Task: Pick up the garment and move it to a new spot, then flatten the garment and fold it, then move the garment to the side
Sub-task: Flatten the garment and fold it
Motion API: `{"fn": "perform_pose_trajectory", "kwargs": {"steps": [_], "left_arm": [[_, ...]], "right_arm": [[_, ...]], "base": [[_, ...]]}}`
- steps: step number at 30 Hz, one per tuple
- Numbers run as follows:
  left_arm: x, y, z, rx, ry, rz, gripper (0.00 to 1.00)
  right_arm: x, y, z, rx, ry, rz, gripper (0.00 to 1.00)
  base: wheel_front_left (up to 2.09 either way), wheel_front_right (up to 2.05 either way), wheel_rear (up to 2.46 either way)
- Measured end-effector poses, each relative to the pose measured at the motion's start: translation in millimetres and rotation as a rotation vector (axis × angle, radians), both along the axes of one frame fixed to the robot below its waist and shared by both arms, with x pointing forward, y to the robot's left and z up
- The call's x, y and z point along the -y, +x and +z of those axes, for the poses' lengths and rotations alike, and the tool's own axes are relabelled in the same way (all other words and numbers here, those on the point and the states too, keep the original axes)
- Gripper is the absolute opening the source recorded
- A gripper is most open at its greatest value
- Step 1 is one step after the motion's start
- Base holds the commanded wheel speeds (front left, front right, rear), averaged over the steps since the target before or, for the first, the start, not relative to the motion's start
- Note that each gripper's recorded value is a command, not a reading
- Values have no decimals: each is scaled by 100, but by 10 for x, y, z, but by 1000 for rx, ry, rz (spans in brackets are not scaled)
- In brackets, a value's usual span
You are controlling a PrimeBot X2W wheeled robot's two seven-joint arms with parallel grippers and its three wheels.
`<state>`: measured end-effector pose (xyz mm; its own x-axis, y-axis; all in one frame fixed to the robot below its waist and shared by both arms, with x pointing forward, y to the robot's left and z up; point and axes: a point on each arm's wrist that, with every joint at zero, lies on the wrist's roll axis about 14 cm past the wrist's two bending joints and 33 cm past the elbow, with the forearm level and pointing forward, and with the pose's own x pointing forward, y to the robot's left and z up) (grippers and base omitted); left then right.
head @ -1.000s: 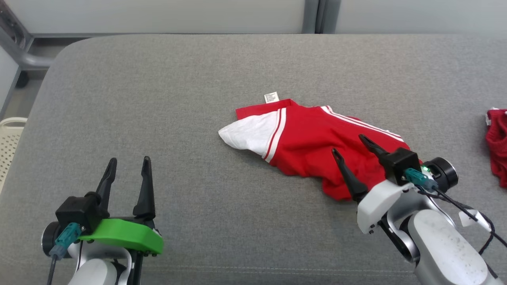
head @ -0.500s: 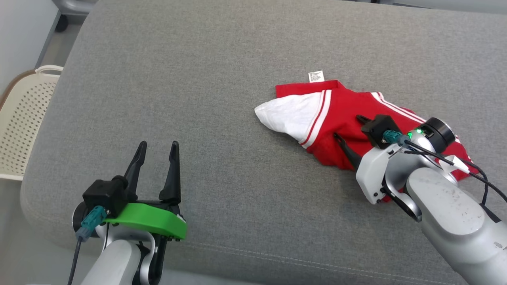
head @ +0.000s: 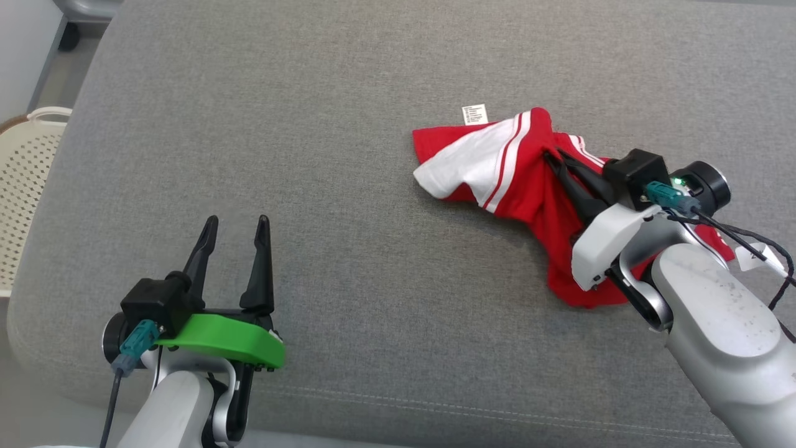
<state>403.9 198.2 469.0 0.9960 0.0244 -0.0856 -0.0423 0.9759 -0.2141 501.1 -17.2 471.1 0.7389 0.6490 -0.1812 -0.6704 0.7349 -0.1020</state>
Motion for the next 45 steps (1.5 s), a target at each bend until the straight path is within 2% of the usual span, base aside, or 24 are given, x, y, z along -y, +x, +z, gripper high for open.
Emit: {"fn": "perform_pose_trajectory", "kwargs": {"steps": [6,10,18,23,24,26,32,39,45], "left_arm": [[112,76,33,14,4,-39,100],[207,124,62,21,6,-73,100],[407,180,61,13,2,-138,100],[454,201,46,2,7,-155,100],[471,204,46,2,7,-161,100],[501,202,34,-5,9,-173,100],[466,180,100,10,24,-167,100],[333,117,298,70,44,-119,100],[217,17,454,112,68,-82,100]], "right_arm": [[290,-17,454,118,179,-124,0],[729,-75,609,160,275,-285,0],[1530,-494,116,37,284,-604,0],[1659,-735,-228,-78,306,-701,0],[1655,-772,-292,-103,308,-708,11],[1666,-834,-379,-135,321,-728,100],[1712,-921,-301,-88,360,-753,100],[1729,-936,171,80,375,-724,100],[1639,-987,455,160,345,-674,100]], "base": [[0,0,0],[0,0,0],[0,0,0],[0,0,0],[0,0,0],[0,0,0],[0,0,0],[0,0,0],[0,0,0]]}}
